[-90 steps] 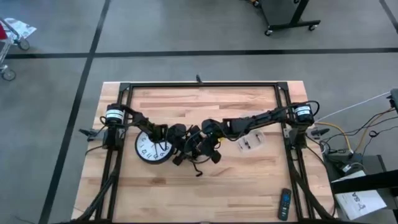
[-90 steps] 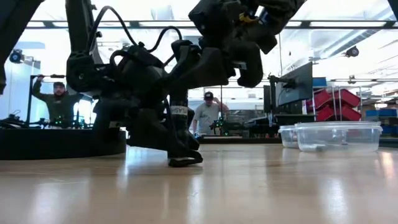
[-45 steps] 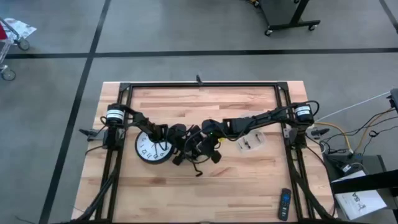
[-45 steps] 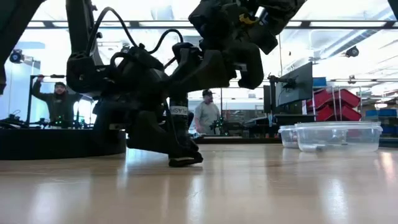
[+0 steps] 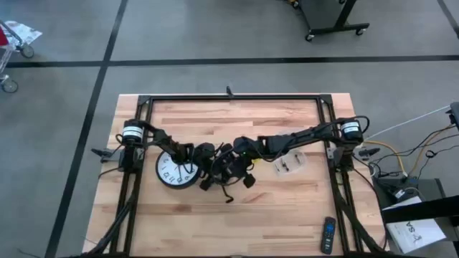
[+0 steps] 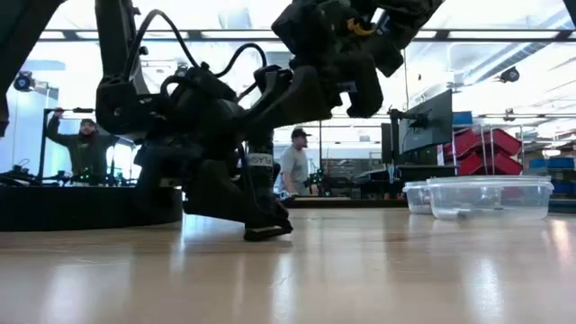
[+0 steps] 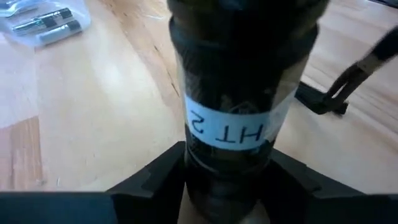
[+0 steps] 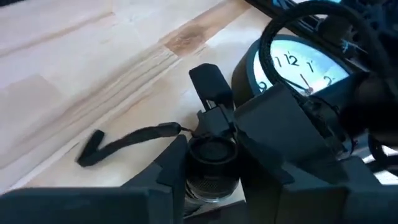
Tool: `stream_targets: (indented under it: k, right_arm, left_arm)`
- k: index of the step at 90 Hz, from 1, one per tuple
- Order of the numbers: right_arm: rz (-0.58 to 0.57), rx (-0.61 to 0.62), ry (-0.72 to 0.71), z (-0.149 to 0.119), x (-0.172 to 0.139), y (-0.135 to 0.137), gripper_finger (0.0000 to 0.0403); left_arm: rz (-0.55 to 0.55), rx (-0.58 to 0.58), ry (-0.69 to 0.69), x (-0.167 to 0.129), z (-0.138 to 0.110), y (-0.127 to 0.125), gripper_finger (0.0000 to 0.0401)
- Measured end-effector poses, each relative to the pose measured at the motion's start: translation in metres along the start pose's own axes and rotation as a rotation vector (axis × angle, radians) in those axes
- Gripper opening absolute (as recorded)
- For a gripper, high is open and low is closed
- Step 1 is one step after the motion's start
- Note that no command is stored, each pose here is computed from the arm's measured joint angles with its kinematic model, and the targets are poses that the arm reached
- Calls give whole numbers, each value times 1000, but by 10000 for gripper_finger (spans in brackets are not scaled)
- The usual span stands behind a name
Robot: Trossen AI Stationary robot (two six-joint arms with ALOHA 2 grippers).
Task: Insert battery
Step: Close the black battery compartment
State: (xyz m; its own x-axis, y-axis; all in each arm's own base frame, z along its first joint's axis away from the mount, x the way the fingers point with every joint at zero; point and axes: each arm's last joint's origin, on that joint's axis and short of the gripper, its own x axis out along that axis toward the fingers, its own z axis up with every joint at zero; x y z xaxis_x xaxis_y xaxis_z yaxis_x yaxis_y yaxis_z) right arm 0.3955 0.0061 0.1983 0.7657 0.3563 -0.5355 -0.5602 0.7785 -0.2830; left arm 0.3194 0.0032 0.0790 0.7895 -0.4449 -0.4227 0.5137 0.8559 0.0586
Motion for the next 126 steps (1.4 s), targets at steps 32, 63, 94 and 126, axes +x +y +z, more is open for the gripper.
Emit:
stream_targets:
  k: [32, 63, 94, 126]
  right_arm:
    - [-21, 237, -245, -10, -23, 2, 93]
    - [-72, 403, -505, -41, -11, 14, 92]
    - [-69, 428, -562, -58, 9, 18, 91]
    - [-84, 426, -572, -65, 17, 23, 91]
  left_arm:
    - [-1, -8, 8, 0, -1, -1, 164]
    - [-1, -125, 10, 0, -1, 0, 165]
    - [-3, -141, 18, 0, -1, 0, 165]
    - [-4, -138, 21, 0, -2, -1, 164]
